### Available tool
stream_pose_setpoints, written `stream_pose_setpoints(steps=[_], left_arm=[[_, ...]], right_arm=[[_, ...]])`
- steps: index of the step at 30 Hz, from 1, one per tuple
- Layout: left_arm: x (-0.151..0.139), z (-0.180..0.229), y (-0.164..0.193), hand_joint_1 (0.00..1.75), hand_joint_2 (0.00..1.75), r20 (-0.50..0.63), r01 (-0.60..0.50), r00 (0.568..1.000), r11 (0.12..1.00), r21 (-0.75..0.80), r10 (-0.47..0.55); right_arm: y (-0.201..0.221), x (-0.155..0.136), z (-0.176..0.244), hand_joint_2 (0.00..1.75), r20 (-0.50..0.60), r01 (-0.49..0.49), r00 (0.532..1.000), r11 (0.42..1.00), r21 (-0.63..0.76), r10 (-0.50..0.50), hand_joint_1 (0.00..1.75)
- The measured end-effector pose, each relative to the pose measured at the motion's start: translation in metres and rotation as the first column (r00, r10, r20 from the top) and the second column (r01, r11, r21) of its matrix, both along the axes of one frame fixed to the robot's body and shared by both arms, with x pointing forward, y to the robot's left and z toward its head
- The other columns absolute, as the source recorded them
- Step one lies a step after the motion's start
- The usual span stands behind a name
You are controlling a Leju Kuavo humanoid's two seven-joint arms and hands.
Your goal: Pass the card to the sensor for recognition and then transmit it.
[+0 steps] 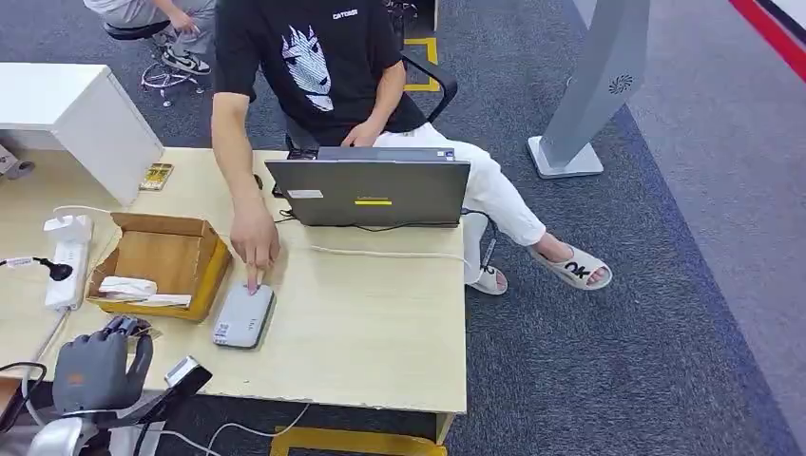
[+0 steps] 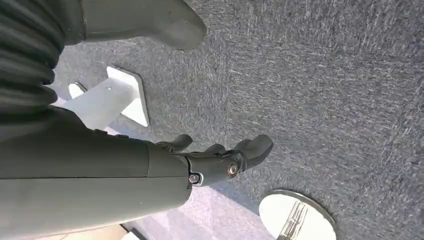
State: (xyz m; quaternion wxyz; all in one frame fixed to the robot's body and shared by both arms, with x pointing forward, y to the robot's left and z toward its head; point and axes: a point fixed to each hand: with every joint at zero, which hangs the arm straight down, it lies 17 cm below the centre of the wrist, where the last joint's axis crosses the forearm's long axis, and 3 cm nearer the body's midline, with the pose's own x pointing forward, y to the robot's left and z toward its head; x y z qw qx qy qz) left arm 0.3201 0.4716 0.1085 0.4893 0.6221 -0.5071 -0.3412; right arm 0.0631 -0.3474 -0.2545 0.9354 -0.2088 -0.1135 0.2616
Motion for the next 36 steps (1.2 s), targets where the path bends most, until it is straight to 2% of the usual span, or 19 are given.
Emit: stream_pose_setpoints(steps=[18,36], left_arm=[[0.013,-0.01,0.013,1.75,1.75,-0.029,-0.067,0.997,0.997,0.036,0.068],[0.029,-0.013,-0.016,1.75,1.75,-0.043,-0.011,0.999,1.0,0.025,0.012]], right_arm=[[0.008,0.0,-0.004,1.75,0.001,-0.017,1.0,1.0,0.001,0.017,0.0],[0.017,0.005,-0.005,1.75,0.0,-0.048,0.999,0.999,0.006,0.048,0.0]])
